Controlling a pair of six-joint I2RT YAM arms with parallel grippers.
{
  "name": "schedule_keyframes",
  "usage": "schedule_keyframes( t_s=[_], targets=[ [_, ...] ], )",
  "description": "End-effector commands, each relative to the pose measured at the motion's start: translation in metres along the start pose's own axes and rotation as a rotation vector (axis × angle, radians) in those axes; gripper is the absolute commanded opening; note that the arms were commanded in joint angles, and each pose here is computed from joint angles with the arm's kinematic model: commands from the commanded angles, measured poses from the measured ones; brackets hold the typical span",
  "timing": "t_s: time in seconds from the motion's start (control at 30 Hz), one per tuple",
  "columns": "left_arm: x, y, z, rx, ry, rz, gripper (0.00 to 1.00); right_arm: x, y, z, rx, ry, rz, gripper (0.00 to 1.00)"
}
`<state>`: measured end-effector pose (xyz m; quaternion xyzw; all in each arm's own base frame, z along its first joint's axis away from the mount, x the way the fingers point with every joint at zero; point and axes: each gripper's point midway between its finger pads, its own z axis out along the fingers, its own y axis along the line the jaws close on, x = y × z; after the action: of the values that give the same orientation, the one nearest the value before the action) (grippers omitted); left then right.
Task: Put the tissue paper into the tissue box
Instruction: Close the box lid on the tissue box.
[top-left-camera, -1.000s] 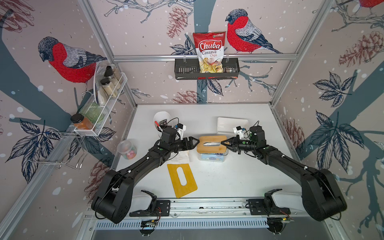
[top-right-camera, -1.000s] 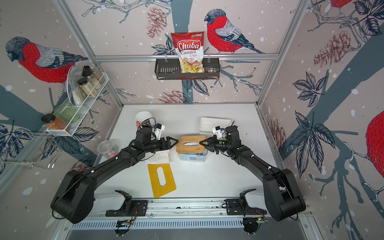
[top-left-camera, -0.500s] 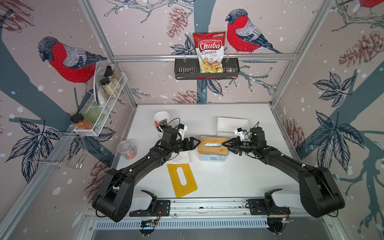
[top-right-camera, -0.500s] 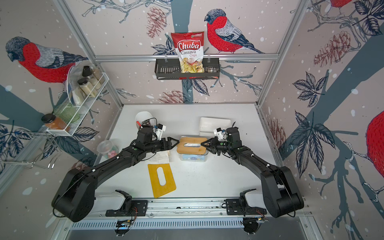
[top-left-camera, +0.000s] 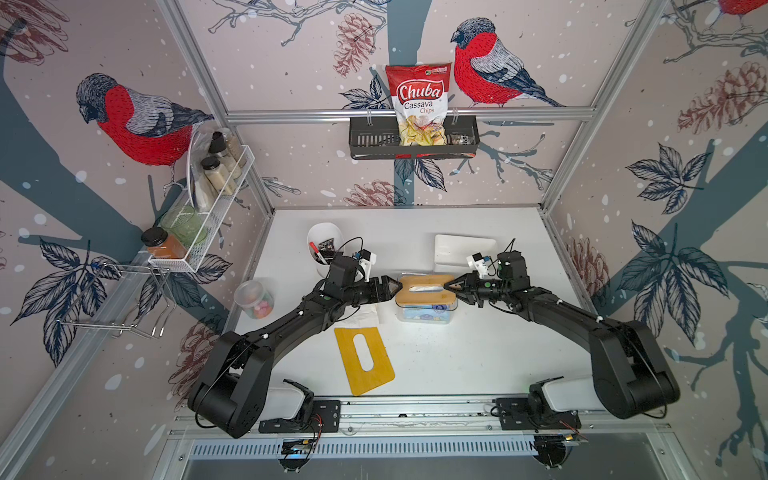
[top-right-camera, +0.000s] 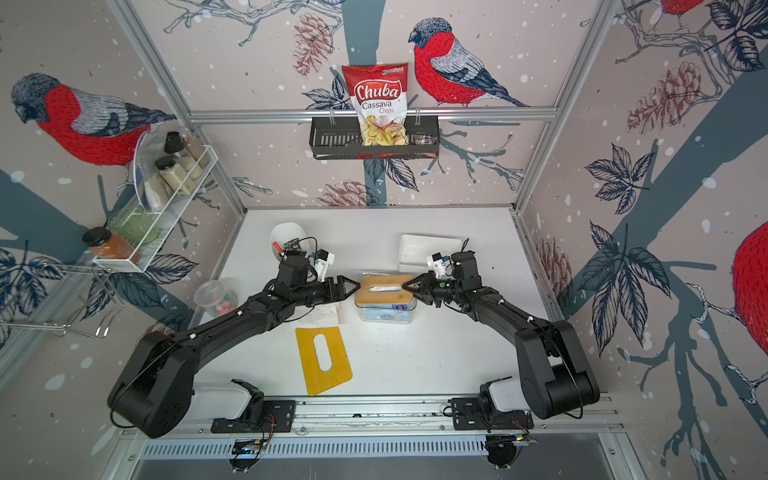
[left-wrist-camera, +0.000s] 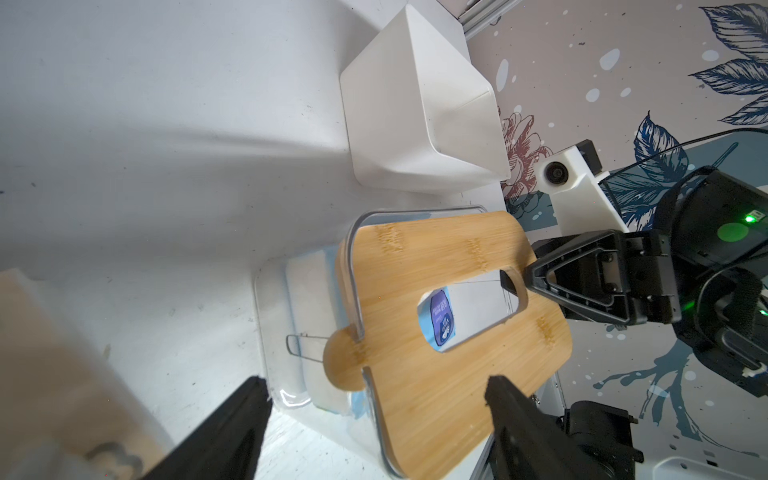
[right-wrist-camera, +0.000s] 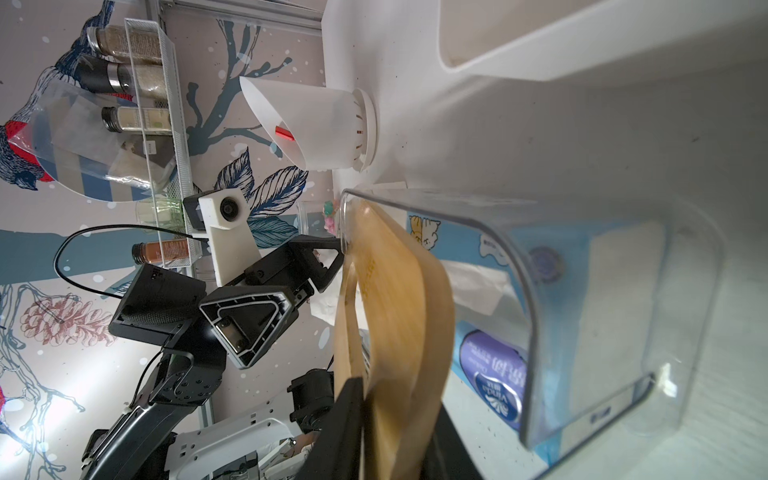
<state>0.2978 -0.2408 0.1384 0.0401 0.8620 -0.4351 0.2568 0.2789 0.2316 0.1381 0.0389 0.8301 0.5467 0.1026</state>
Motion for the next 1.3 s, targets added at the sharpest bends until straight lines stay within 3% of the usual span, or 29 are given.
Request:
schedule_keyframes(
  t_s=[0.0, 0.63, 0.83, 1.27],
  targets=[
    [-0.005, -0.008, 0.002, 0.03, -0.016, 0.02, 0.85, 0.0, 0.005, 0.001, -0.018, 0.012, -0.053, 0.26],
    [-0.001, -0.001, 0.029, 0.017, 0.039, -0.005, 0.85, -0.002, 0.012, 0.002, -0.056, 0.003, -0.069, 0.22],
    [-0.002, -0.007, 0.036, 0.066, 0.054, -0.029, 0.86, 0.0, 0.009, 0.003, -0.049, 0.007, -0.062, 0.22],
    [0.003, -0.028, 0.031, 0.184, 0.075, -0.081, 0.85, -0.005, 0.001, -0.001, 0.013, -0.018, -0.07, 0.33]
  ],
)
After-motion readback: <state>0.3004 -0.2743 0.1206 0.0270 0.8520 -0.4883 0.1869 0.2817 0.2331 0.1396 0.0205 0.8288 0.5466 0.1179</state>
